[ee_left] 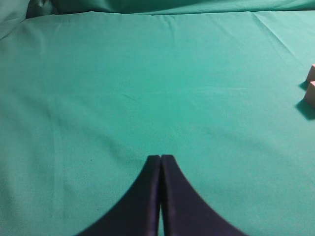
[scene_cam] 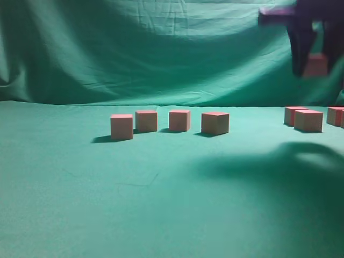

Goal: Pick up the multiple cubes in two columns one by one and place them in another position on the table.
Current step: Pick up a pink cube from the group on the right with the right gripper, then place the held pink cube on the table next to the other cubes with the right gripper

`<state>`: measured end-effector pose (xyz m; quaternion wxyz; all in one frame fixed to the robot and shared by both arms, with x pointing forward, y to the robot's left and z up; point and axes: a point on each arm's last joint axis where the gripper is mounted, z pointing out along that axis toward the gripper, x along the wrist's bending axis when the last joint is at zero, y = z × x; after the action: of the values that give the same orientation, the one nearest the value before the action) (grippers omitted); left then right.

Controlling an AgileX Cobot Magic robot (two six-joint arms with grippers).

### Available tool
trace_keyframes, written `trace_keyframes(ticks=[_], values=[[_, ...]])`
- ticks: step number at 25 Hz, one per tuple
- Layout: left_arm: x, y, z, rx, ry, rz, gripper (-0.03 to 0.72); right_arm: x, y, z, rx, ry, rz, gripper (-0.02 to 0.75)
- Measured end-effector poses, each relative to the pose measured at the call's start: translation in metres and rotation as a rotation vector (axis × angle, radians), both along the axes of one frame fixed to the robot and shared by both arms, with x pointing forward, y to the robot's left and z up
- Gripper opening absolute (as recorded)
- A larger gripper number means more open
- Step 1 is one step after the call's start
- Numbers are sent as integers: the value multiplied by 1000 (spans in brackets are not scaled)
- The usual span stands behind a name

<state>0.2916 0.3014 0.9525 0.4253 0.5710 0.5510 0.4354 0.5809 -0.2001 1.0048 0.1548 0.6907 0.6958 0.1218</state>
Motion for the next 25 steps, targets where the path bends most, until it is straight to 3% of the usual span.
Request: trace_keyframes(ticks=[3, 4, 5, 13, 19, 25], values=[[0, 0, 0, 0, 0, 0, 0, -24, 22, 39, -6, -57, 132, 258], [0, 0, 0, 0, 0, 0, 0, -24, 22, 39, -6, -57, 132, 258], [0, 0, 0, 0, 0, 0, 0, -44, 44, 55, -3, -77, 230, 258], [0, 0, 0, 0, 0, 0, 0, -105, 125, 59, 24, -50, 621, 258], [0, 0, 0, 0, 0, 0, 0, -111, 153, 45, -7, 19, 698, 258], [0, 0, 0, 0, 0, 0, 0, -86, 185, 29, -36, 84, 716, 258]])
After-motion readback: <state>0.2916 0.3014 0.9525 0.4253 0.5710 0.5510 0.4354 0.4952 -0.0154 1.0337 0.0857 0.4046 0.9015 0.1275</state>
